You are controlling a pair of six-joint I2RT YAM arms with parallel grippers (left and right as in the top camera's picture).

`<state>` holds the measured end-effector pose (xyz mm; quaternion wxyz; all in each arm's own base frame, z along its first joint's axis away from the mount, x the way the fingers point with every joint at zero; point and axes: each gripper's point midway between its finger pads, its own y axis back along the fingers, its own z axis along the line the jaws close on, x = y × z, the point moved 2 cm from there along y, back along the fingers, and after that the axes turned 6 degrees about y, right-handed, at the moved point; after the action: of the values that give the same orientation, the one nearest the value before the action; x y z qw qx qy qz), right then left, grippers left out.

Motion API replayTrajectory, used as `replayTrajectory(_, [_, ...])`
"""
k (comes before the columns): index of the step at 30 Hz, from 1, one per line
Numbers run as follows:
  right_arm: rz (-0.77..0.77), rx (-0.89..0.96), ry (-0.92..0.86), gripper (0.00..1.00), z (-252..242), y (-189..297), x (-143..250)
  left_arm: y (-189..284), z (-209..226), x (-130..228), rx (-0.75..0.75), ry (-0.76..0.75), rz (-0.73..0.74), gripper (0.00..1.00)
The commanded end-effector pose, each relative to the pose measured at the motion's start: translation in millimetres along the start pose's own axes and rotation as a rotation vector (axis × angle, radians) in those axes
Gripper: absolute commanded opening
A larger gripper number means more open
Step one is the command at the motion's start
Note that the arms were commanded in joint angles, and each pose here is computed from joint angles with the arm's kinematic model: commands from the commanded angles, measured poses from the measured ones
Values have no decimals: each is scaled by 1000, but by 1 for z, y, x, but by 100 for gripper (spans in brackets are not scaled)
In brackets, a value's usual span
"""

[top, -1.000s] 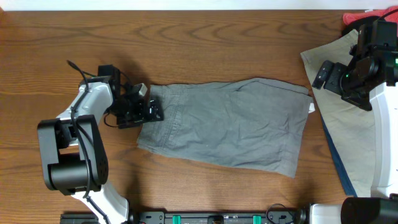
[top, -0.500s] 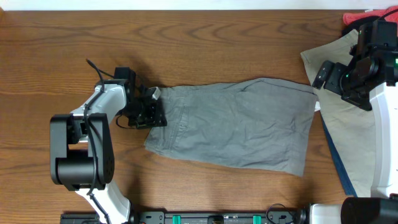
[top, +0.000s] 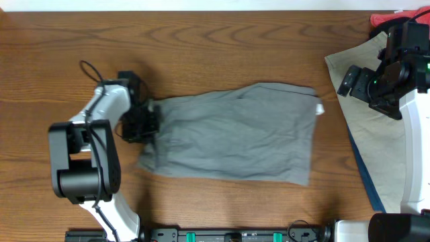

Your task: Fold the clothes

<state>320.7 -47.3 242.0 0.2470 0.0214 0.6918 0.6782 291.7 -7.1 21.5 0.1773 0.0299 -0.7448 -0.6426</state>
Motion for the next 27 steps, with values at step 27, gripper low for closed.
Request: replayTrajectory(27, [4, 3, -16, 99, -1, -1, 0, 218, -51, 61, -38, -89, -402, 6])
